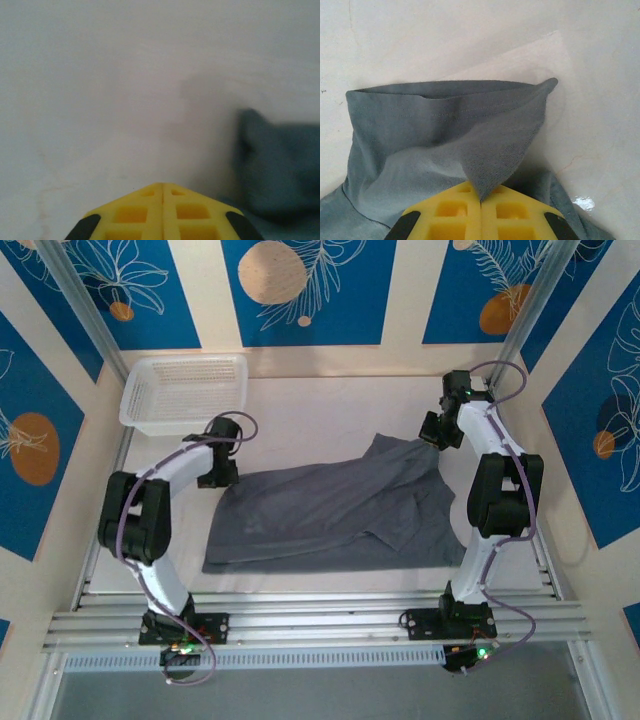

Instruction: Fold the inside-out t-shirt

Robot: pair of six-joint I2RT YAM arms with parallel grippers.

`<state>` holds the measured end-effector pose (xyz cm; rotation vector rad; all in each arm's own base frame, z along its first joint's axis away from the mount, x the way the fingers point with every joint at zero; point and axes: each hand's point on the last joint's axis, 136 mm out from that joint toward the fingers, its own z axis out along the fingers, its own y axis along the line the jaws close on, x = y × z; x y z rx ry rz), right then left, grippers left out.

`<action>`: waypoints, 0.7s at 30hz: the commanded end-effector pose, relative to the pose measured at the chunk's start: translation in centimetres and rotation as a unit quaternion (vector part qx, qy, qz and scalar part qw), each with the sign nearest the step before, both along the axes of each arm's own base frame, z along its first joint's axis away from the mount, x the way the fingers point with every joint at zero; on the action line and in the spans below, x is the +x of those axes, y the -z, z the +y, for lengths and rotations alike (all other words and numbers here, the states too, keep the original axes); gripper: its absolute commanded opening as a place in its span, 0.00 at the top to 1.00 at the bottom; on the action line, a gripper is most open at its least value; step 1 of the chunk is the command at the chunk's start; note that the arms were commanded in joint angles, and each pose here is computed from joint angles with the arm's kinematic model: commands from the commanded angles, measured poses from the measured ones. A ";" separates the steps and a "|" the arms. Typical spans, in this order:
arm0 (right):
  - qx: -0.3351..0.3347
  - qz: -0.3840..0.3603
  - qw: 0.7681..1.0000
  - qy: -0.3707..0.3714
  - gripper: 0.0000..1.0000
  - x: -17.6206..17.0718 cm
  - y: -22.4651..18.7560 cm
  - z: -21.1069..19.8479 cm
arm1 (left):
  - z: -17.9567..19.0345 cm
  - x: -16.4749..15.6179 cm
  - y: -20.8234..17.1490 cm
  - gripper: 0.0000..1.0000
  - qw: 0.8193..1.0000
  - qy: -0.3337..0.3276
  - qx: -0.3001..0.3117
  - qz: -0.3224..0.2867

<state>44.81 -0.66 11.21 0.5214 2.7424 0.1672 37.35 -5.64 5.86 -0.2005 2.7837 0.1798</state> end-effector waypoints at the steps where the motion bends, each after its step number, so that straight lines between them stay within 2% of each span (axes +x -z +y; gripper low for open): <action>1: 0.005 -0.008 1.000 -0.004 1.00 -0.6 -1.3 0.3 | -4.9 1.2 -1.4 0.80 0.989 0.038 -0.133 -0.043; 8: 0.006 -0.005 1.000 -0.013 1.00 -0.6 -1.0 0.9 | -4.8 2.0 2.6 0.64 0.993 0.030 -0.110 0.016; 11: 0.007 -0.004 1.000 -0.015 1.00 -0.7 -1.0 1.0 | -4.4 2.0 4.1 0.65 0.995 0.027 -0.090 0.041; 16: -0.001 0.000 1.000 -0.013 1.00 -0.8 -0.9 0.8 | -2.3 2.0 3.3 0.86 0.999 -0.001 -0.045 0.030; 21: -0.011 0.001 1.000 0.009 1.00 -1.0 -0.9 -0.5 | -1.2 2.6 1.5 0.94 0.999 -0.015 -0.045 0.013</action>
